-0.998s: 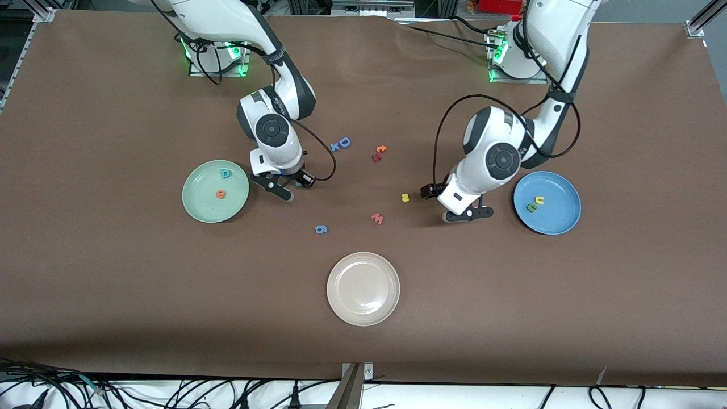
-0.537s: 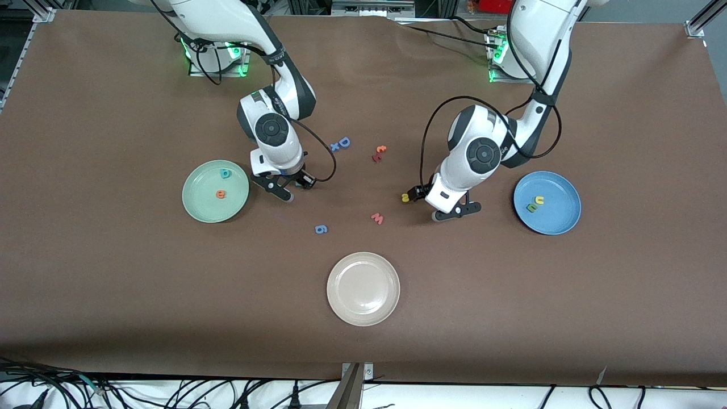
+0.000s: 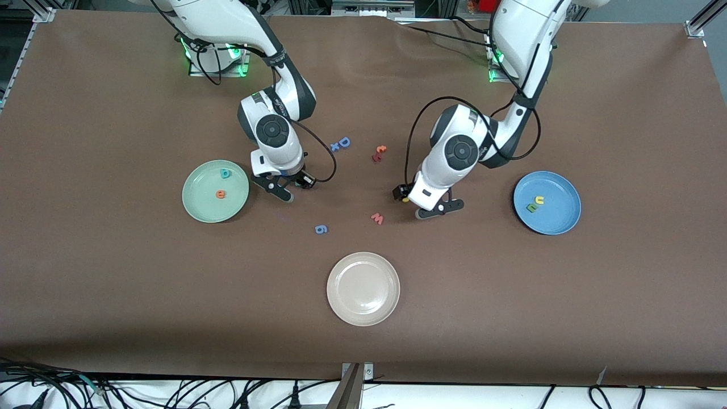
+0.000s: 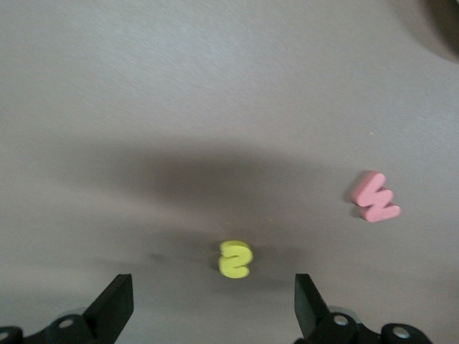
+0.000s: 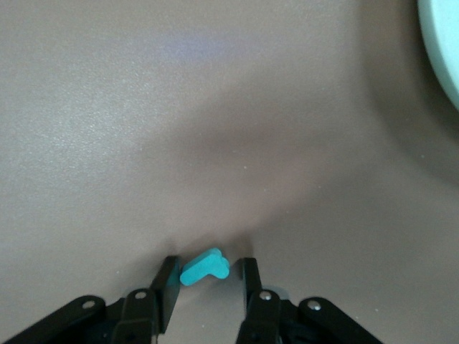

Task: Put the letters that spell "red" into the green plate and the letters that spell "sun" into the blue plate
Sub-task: 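Grasp the teal piece with the right gripper while the left gripper reaches yellow z, then carry the teal piece to the green plate while the left gripper grasps the z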

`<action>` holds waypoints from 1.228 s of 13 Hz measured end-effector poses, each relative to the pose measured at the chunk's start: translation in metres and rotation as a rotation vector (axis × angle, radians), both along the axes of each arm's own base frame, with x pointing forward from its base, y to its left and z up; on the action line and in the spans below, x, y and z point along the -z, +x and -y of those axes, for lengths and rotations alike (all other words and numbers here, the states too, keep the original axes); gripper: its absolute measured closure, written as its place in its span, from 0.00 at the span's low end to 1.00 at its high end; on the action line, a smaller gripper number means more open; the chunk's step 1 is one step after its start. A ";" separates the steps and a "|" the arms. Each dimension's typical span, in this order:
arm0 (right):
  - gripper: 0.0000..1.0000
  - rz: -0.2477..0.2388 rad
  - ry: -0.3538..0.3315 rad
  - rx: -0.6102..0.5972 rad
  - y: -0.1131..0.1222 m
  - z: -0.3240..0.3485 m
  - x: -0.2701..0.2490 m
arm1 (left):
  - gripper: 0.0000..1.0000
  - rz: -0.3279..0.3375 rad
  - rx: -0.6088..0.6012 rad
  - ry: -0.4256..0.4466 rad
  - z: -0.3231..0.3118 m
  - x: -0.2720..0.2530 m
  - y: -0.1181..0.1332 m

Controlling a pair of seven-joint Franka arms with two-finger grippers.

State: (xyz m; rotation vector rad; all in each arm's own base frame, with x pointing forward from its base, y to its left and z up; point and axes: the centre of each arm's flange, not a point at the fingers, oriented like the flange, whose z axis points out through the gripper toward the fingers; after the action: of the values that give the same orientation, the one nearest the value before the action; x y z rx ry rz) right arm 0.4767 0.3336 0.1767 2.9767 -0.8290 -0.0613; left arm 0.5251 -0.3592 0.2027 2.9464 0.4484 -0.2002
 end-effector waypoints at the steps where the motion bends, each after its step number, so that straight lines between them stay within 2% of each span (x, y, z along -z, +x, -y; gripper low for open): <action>1: 0.61 0.002 0.001 0.000 0.000 -0.001 -0.001 | 0.01 -0.002 -0.002 0.001 0.004 0.003 -0.001; 2: 0.71 0.004 0.002 0.000 0.001 -0.001 -0.001 | 0.01 -0.005 -0.003 0.003 0.005 0.005 -0.001; 8: 0.71 0.008 0.005 0.001 0.002 -0.001 -0.004 | 0.02 0.007 0.036 0.080 0.007 0.023 -0.006; 11: 0.71 0.015 0.005 0.007 0.013 0.008 -0.024 | 0.03 0.011 0.032 0.118 0.013 0.030 -0.013; 13: 0.71 -0.023 -0.020 -0.036 0.028 0.035 -0.049 | 0.04 0.006 0.033 0.125 0.018 0.035 -0.018; 16: 0.71 -0.098 -0.045 -0.143 0.054 0.112 -0.089 | 0.06 0.004 0.033 0.127 0.019 0.037 -0.019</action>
State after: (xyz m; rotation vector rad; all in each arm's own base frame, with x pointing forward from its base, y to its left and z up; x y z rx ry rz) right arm 0.5312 0.2220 0.2656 2.9529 -0.5972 -0.1783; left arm 0.5057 -0.3785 0.1654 3.0793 0.4268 -0.1767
